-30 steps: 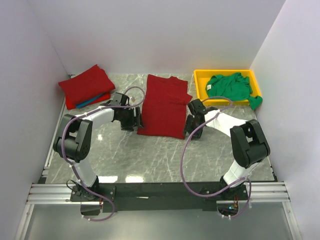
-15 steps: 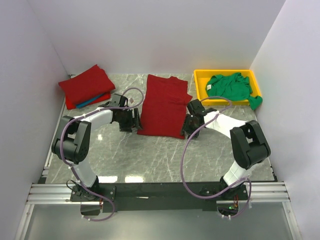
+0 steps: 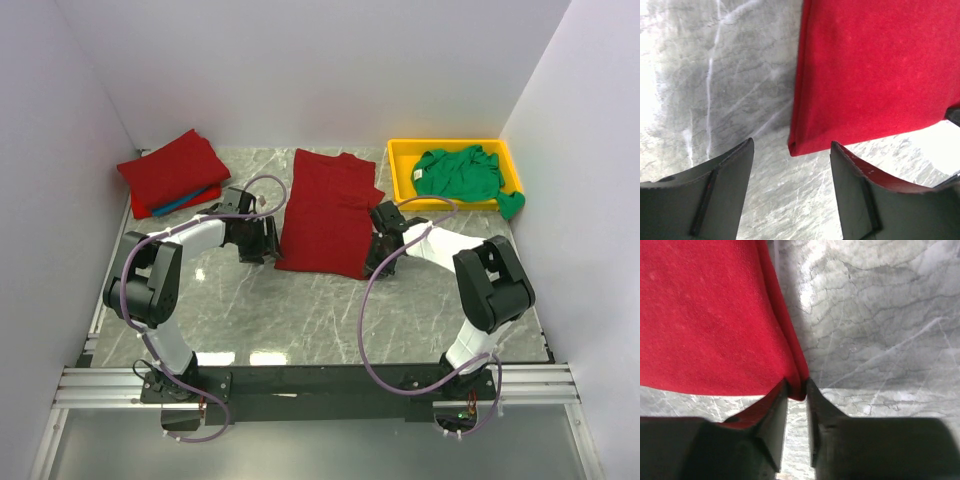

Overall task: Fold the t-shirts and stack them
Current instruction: Fold the tshirt

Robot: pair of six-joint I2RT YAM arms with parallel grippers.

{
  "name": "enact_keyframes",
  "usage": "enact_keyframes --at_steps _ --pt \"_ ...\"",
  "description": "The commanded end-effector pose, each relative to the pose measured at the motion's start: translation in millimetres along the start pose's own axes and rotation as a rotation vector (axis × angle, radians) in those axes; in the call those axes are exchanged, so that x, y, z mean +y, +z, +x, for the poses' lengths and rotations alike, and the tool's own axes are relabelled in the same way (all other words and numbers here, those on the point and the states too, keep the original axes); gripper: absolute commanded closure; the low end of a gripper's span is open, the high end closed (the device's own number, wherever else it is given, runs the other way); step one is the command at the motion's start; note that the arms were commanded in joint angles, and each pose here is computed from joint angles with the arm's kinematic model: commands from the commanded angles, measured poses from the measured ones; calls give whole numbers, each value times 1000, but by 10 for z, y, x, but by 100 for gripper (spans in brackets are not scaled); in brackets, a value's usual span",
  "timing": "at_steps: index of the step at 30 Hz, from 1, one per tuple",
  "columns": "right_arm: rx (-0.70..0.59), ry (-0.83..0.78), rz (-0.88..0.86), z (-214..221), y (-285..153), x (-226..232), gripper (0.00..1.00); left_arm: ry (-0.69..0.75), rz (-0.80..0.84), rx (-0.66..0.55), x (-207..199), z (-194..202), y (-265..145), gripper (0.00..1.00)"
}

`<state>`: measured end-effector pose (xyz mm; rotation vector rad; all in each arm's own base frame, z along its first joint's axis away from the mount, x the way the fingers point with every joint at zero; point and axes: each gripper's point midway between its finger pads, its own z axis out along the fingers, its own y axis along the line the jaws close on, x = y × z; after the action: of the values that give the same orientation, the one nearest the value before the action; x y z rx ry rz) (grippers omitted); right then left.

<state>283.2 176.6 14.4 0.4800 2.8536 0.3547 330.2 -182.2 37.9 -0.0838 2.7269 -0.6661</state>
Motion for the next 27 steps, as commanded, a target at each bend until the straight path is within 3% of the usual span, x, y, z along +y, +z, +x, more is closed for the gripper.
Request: enact_keyframes --at_steps 1,7,18,24,27 --pt "26 -14 73 78 154 -157 74 -2 -20 -28 29 -63 -17 33" --pt "47 -6 74 140 193 -178 86 -15 -38 -11 51 -24 61 41" --pt "46 3 72 155 177 -184 89 -1 -64 32 11 132 194 46" --pt "41 7 72 159 163 -199 89 2 -130 47 107 223 241 56" --pt "38 7 69 150 154 -190 90 -5 -166 54 172 250 260 66"
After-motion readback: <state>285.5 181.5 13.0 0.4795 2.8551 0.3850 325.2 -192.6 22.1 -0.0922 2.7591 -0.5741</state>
